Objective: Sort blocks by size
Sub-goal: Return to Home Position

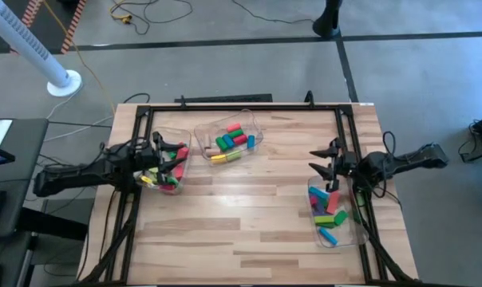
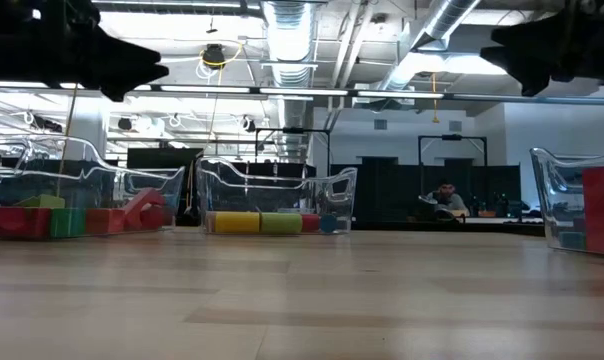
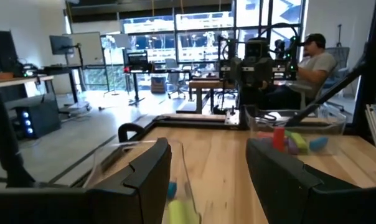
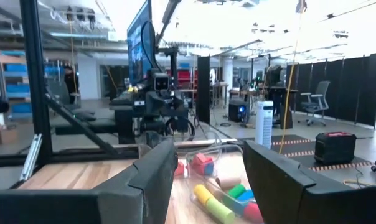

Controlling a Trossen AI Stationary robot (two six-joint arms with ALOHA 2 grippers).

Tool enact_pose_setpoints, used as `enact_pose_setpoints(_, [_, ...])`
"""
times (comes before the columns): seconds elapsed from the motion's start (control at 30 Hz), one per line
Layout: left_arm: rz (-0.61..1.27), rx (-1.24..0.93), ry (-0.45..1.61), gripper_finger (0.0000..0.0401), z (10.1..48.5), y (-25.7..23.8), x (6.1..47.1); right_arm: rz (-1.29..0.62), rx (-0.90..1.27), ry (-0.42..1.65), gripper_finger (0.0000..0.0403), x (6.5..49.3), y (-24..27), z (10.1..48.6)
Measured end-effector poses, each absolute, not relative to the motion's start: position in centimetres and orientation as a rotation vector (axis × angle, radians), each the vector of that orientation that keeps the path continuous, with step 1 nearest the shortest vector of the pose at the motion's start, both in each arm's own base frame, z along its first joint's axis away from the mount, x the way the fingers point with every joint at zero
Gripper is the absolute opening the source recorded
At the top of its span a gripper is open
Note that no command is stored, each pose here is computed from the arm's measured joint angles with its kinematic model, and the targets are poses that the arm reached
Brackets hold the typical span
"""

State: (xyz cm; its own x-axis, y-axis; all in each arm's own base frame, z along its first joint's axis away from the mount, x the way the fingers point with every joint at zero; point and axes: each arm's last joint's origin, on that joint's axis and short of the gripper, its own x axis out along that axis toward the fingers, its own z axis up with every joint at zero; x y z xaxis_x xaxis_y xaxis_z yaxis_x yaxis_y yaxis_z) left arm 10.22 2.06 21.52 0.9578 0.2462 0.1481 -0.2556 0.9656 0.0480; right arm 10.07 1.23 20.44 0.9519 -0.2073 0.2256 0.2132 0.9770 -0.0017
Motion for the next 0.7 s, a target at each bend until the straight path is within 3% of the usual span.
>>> enact_pose_setpoints(0.7, [0.287,0.006,-0.019,0.0202,19.7,2.0,8.5,-0.255,-0.051,-0.189,0.0219,9.2,0.9,18.7])
